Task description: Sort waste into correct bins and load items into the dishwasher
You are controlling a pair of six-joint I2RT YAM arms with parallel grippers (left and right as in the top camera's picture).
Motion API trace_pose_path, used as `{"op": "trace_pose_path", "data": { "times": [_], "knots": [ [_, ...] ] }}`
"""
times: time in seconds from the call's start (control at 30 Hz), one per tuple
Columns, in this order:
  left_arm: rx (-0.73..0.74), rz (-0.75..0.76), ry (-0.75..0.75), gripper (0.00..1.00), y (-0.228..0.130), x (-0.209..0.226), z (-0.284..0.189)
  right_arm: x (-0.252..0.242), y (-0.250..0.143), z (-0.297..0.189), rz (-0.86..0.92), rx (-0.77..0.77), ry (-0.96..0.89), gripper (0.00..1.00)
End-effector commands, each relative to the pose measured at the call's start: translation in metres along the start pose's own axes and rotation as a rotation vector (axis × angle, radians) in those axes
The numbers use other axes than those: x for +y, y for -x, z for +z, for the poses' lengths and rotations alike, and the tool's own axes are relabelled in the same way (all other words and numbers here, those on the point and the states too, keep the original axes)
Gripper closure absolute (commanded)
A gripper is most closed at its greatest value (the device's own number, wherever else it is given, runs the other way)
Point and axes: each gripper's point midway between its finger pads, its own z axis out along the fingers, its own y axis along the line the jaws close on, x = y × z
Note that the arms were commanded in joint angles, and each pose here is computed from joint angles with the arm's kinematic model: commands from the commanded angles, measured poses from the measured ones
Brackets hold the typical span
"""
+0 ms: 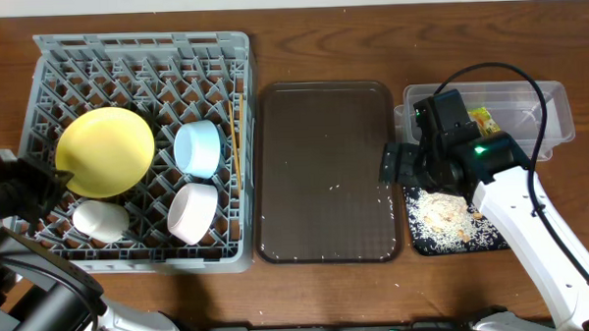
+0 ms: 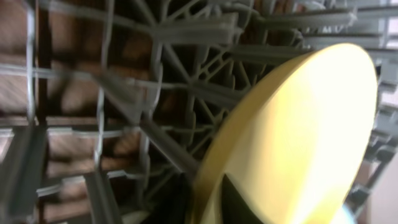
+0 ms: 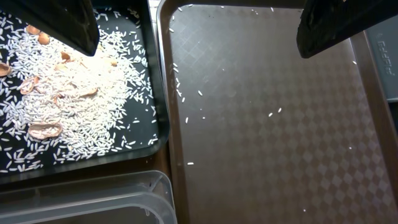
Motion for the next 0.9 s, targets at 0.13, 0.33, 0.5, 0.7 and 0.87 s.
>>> {"op": "trace_pose_path", "data": {
  "times": [0.13,0.33,0.5,0.7,0.87],
  "knots": [
    [-0.006,0.105,-0.112,0.92,0.002,-0.019,0.002,0.001,0.0,-0.001,-0.014,-0.005,-0.001,0.01],
    [-0.022,0.22,-0.327,0.93,0.002,-0.054,-0.009,0.001,0.0,-0.001,-0.014,-0.007,-0.001,0.01],
    [-0.073,0.359,-0.39,0.92,0.0,-0.075,-0.028,0.001,0.001,-0.001,-0.015,-0.008,0.0,0.01],
    [-0.169,0.419,-0.207,0.93,0.007,-0.068,-0.052,0.001,0.001,-0.001,-0.015,-0.008,0.0,0.01],
    [-0.223,0.388,0.037,0.93,0.009,-0.051,-0.064,0.001,0.001,-0.001,-0.014,-0.008,0.0,0.01]
  ]
}}
